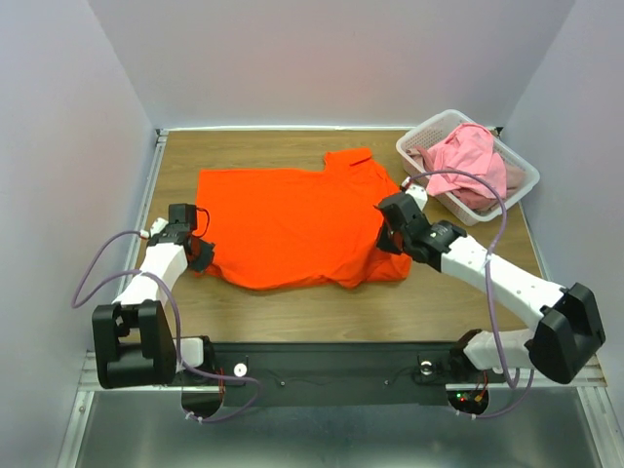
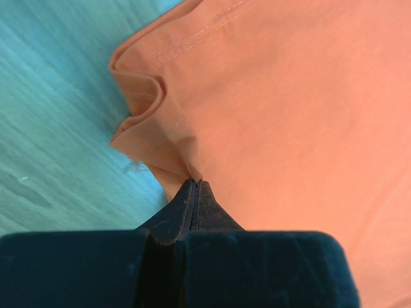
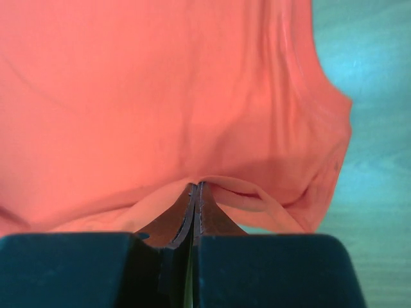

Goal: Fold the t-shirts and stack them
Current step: Fold the tshirt

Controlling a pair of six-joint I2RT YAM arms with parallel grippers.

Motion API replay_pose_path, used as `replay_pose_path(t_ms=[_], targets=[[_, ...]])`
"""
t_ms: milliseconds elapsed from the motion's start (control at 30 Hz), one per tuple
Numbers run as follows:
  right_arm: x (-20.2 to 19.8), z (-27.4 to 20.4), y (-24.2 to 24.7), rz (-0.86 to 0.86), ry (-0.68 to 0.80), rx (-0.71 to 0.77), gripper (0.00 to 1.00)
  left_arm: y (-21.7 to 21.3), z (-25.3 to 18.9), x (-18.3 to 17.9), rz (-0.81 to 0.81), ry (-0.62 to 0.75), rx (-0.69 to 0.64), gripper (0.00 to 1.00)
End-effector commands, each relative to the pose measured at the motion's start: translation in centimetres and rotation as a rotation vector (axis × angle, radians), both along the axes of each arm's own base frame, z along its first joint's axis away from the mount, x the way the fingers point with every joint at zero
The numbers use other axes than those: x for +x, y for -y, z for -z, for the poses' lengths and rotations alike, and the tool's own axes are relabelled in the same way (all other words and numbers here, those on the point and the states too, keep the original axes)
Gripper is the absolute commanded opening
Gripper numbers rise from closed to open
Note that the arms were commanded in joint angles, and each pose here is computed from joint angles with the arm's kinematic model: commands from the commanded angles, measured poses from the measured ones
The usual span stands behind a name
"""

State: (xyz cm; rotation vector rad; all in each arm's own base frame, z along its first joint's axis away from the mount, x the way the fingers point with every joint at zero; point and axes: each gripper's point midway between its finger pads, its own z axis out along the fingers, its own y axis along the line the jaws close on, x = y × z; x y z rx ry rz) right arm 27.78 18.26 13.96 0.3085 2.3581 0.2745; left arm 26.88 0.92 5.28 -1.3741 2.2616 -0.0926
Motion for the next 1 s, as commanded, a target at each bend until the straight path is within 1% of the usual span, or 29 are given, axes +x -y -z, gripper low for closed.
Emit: replay_pose_path(t_ms=[0,100,267,333,400,600,733,900,967], targets=[[3.5,-2.7,-0.5,-0.011,0.095,0.031,0.01,-0.4,-1.3,2.0,0.014,0.028,0.02,0.0],[5.4,-2.8,0.5,0.003,0.099,0.029,0.0,-0.5,-1.9,3.4,0.016,0.033,0.022,0.0],[8.0,-3.1,0.7,0.0,0.114,0.048,0.0,-0.8,-2.3,5.0,0.009,0.039,0.032,0.0],[8.9,-2.5,0.9,-0.01,0.103,0.031,0.01,-0.9,-2.3,5.9,0.01,0.033,0.035,0.0],[10.0,-3.0,1.4,0.008,0.119,0.028,0.0,-0.9,-2.1,6.8,0.018,0.026,0.035,0.0],[13.0,-2.1,1.6,-0.032,0.124,0.011,0.0,-1.1,-1.1,8.3,0.02,-0.014,0.04,0.0],[15.2,-1.9,1.6,-0.061,0.137,0.01,0.0,-1.3,-1.1,9.6,0.012,-0.008,0.039,0.0],[16.6,-0.9,1.2,-0.085,0.119,0.004,0.0,-1.4,-0.9,11.1,0.011,-0.013,0.041,0.0],[17.1,0.2,1.4,-0.083,0.097,-0.003,0.01,-1.5,-1.0,11.7,0.009,-0.007,0.046,0.0]])
